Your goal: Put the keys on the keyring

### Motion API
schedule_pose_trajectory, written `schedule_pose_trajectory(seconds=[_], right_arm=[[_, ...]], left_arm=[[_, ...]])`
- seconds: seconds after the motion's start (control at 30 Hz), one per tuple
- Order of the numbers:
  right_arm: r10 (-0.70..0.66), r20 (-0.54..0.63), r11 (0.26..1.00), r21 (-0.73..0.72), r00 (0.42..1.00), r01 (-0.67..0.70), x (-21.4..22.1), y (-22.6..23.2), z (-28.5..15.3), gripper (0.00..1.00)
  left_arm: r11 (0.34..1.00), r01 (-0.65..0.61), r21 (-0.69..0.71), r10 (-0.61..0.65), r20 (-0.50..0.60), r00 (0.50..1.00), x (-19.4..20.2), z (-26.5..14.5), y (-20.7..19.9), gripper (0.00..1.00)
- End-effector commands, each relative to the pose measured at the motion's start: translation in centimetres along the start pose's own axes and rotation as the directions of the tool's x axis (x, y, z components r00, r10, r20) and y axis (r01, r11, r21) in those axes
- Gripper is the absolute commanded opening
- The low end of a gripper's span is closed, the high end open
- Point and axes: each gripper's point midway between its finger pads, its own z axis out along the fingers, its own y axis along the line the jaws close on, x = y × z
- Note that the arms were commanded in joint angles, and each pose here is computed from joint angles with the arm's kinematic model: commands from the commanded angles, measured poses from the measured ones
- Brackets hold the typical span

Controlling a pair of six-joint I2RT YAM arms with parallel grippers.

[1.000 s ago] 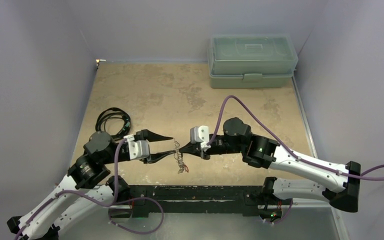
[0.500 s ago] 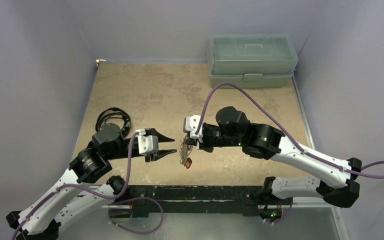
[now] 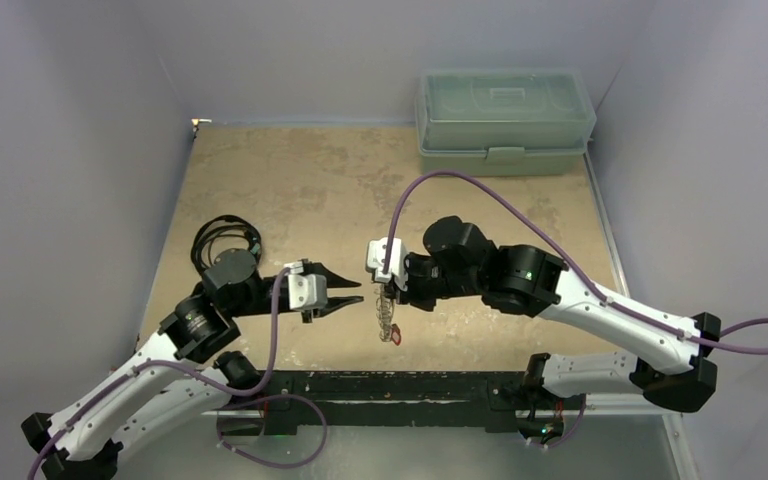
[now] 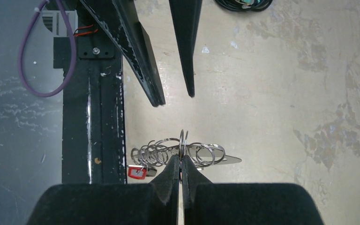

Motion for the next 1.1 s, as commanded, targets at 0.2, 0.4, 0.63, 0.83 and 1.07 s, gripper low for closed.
schedule_pose_trajectory(seconds=[0.2,0.4,0.63,0.83,1.07], right_arm=[[-0.021,0.084,0.999,-0.036,0.996,0.024,-3.0,0.9,-0.9,0.00],[-0.025,0.082,0.998,-0.050,0.996,0.029,-3.1,1.3,-0.5,0.00],[-0.030,0.082,0.998,-0.054,0.996,0.035,-3.2,1.5,-0.2,0.00],[-0.035,0.089,0.998,-0.050,0.995,0.039,-3.2,1.5,-0.3,0.00],[-0.037,0.092,0.998,-0.055,0.995,0.042,-3.3,1.6,-0.2,0.00]], left_arm=[[0.995,0.005,0.103,-0.013,0.078,0.997,-0.5,1.8,-1.0,0.24],[0.992,0.021,0.127,-0.032,0.081,0.996,-0.3,2.1,-1.3,0.23],[0.987,0.045,0.155,-0.058,0.081,0.995,0.0,2.4,-1.8,0.19],[0.983,0.061,0.171,-0.076,0.080,0.994,0.3,2.4,-2.2,0.11],[0.979,0.074,0.190,-0.091,0.080,0.993,0.5,2.6,-2.5,0.08]])
